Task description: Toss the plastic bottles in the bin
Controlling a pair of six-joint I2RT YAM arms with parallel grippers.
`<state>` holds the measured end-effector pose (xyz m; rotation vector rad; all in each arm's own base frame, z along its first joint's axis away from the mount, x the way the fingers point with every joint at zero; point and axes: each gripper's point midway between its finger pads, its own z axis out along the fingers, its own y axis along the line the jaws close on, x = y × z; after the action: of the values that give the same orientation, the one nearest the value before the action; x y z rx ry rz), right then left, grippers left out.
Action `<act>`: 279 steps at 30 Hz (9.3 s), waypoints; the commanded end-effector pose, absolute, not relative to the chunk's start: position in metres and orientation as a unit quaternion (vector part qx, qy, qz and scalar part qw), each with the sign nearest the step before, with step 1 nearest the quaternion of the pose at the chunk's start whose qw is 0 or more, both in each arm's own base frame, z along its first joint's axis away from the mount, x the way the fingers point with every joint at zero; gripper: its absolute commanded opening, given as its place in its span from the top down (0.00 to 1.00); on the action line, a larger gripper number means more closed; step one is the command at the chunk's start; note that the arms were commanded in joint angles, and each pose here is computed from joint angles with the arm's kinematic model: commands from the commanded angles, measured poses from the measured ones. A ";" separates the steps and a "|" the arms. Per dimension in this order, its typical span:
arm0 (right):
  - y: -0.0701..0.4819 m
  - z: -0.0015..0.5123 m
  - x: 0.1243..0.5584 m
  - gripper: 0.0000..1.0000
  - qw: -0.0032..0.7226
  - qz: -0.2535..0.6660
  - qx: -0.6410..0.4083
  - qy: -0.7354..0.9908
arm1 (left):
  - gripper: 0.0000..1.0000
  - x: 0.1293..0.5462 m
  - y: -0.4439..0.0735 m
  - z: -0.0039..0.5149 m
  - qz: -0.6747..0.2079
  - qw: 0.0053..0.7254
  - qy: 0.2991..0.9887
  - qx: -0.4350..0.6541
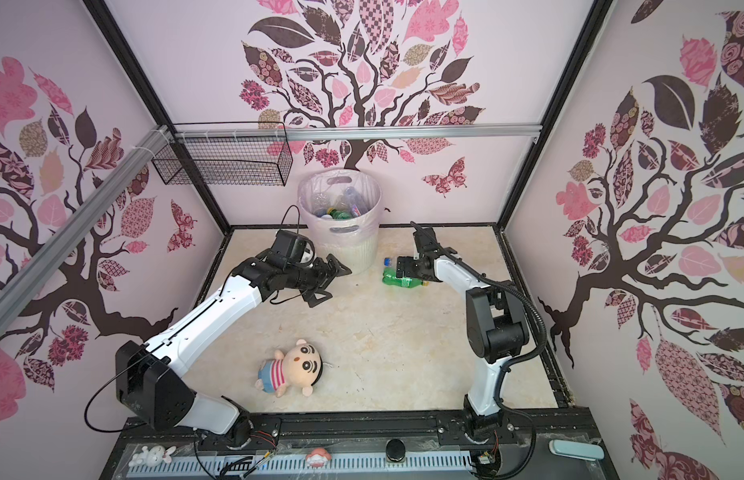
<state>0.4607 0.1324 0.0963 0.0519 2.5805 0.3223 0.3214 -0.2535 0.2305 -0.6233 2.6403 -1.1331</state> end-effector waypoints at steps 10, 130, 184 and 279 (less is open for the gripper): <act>0.145 0.092 0.469 0.01 0.253 0.153 0.013 0.955 | 0.03 0.324 -0.260 0.213 -0.375 0.080 0.900 -0.209; 0.182 0.051 0.508 0.04 0.222 0.210 0.016 0.952 | 0.03 0.311 -0.251 0.184 -0.359 0.050 0.902 -0.233; 0.157 0.207 0.432 0.45 0.316 0.211 0.004 0.925 | 0.03 0.350 -0.264 0.274 -0.403 0.146 0.877 -0.215; 0.271 0.314 0.324 0.46 0.398 0.362 -0.199 0.819 | 0.31 0.409 -0.290 0.347 -0.458 0.196 0.853 -0.154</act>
<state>0.3344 0.2686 0.2875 -0.4597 2.1603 0.8778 0.4058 -0.2916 0.3392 -0.4507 2.4256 -1.2773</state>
